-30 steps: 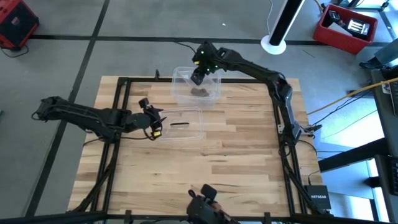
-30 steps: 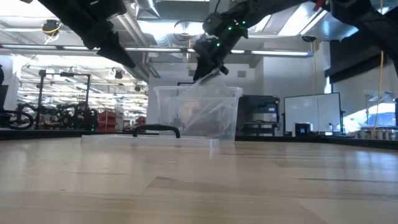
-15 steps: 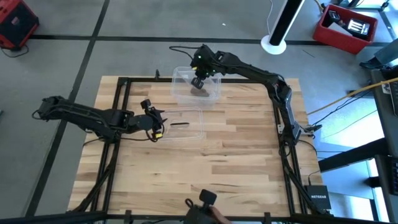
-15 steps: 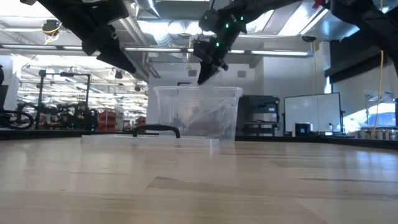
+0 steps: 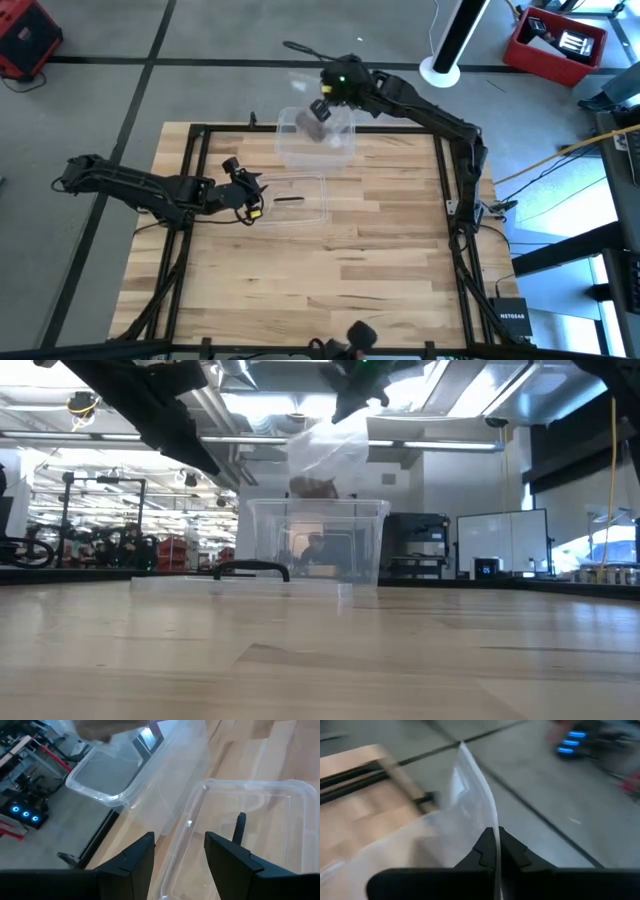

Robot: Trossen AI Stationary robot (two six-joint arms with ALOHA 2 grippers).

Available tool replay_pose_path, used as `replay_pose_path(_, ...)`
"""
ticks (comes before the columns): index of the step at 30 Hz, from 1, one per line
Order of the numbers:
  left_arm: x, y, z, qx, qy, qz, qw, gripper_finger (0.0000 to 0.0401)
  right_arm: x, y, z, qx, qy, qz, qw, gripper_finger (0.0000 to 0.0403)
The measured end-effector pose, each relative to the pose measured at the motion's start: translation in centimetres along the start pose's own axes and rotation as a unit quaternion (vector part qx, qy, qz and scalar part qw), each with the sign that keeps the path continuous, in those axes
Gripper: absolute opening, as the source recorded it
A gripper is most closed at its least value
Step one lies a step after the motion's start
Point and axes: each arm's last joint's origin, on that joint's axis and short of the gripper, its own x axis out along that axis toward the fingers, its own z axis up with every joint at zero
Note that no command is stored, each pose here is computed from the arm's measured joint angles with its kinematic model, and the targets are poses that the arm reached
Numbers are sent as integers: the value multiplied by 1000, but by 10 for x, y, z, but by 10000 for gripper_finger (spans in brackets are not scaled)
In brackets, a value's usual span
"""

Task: Roll bandage
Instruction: Put the transparent zip bag containing the rolled brown bandage into the transparent container

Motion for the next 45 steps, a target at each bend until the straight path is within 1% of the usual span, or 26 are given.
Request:
replay_pose_path(3, 0, 0, 0, -5, 1, 2, 1000, 166, 4, 5, -5, 28, -4, -79, 996, 4)
replay_pose_path(6, 0, 0, -1, -10, 3, 2, 1000, 166, 8, 17, -16, 39, 6, -125, 991, 9)
replay_pose_path(8, 0, 0, -1, -13, 3, 2, 1000, 166, 12, 27, -28, 40, 16, -166, 985, 10)
replay_pose_path(10, 0, 0, -1, -20, 2, 2, 1000, 166, 16, 38, -41, 61, 19, -202, 977, 8)
replay_pose_path(12, 0, 0, 0, -25, 1, 2, 1000, 166, 21, 50, -54, 87, 14, -221, 971, 6)
replay_pose_path(15, 0, 0, 0, -34, 1, 2, 999, 166, 26, 71, -66, 121, -21, -222, 967, 6)
replay_pose_path(17, 0, 0, 0, -39, -2, 2, 999, 166, 29, 81, -68, 140, -57, -224, 963, 9)
replay_pose_path(19, 0, 0, 2, -35, -7, 1, 999, 166, 30, 84, -64, 149, -83, -219, 961, 11)
replay_pose_path(22, 0, 0, 2, -39, -9, 1, 999, 166, 29, 82, -54, 152, -109, -218, 958, 10)
replay_pose_path(24, 0, 0, 2, -47, -8, 1, 999, 166, 25, 79, -51, 135, -108, -222, 959, 10)
replay_pose_path(28, 0, 0, 2, -60, -8, 1, 998, 166, 3, 69, -45, 118, -101, -227, 962, 10)
replay_pose_path(31, 0, 0, 2, -64, -8, 1, 998, 166, -21, 60, -43, 120, -98, -252, 955, 10)
replay_pose_path(34, 0, 0, 3, -67, -13, 0, 998, 166, -33, 57, -46, 125, -96, -280, 947, 10)
replay_pose_path(37, 0, 0, 3, -66, -15, 0, 998, 166, -32, 57, -51, 139, -92, -296, 941, 10)
replay_pose_path(40, 0, 0, 3, -76, -14, -1, 997, 166, -25, 60, -55, 182, -109, -301, 930, 10)
replay_pose_path(43, 0, 0, 3, -89, -14, -1, 996, 166, -17, 63, -62, 214, -120, -294, 924, 10)
replay_pose_path(45, 0, 0, 3, -92, -14, -1, 996, 166, -13, 69, -69, 231, -123, -279, 924, 10)
